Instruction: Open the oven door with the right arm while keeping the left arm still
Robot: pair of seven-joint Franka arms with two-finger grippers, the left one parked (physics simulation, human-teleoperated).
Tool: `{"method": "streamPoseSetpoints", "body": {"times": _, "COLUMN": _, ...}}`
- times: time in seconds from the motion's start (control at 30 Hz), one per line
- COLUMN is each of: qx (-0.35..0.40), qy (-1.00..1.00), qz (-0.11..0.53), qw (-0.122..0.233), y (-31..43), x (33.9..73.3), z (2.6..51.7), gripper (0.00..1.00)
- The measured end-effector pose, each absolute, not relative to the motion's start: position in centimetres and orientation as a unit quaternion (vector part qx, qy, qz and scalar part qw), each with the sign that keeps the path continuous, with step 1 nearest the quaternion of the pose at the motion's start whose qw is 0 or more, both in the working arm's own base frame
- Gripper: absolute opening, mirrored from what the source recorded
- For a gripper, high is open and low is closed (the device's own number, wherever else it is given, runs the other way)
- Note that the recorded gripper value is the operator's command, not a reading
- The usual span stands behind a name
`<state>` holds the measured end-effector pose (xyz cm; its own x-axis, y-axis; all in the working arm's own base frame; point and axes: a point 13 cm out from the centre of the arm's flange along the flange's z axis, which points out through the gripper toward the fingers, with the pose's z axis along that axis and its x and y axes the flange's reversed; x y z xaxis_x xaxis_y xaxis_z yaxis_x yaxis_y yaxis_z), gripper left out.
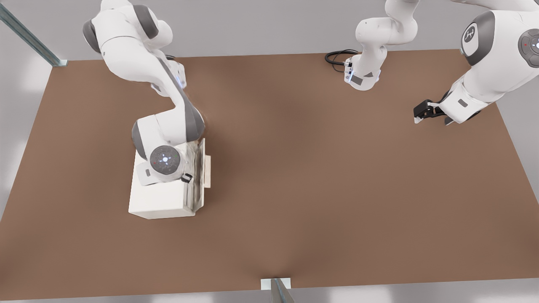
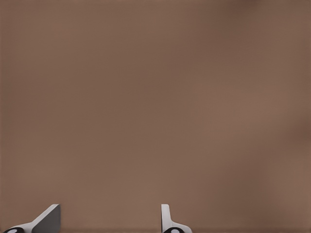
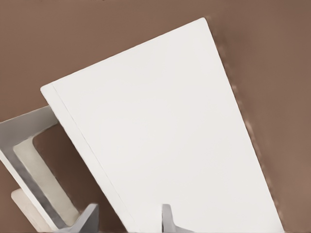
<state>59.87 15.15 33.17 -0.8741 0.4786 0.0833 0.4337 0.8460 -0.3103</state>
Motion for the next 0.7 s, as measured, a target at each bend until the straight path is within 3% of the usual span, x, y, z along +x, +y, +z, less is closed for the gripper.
{"method": "streamPoseSetpoints", "body": {"times": 0.07, "qx": -0.274, "qy": -0.955, "qz": 0.09, "qw": 0.067, "y": 7.8, "x": 59.6, "z": 37.9, "gripper": 1.0}}
{"method": "streamPoseSetpoints", "body": {"times": 0.13, "qx": -0.292, "qy": -0.954, "qz": 0.055, "qw": 0.031, "y": 2.1, "x": 59.9, "z": 42.8, "gripper": 1.0}}
{"method": "streamPoseSetpoints", "body": {"times": 0.27, "qx": -0.259, "qy": -0.965, "qz": 0.025, "qw": -0.007, "y": -1.5, "x": 60.4, "z": 46.8, "gripper": 1.0}}
{"method": "streamPoseSetpoints", "body": {"times": 0.7, "qx": -0.105, "qy": -0.994, "qz": 0.018, "qw": -0.023, "y": -0.3, "x": 62.1, "z": 47.8, "gripper": 1.0}}
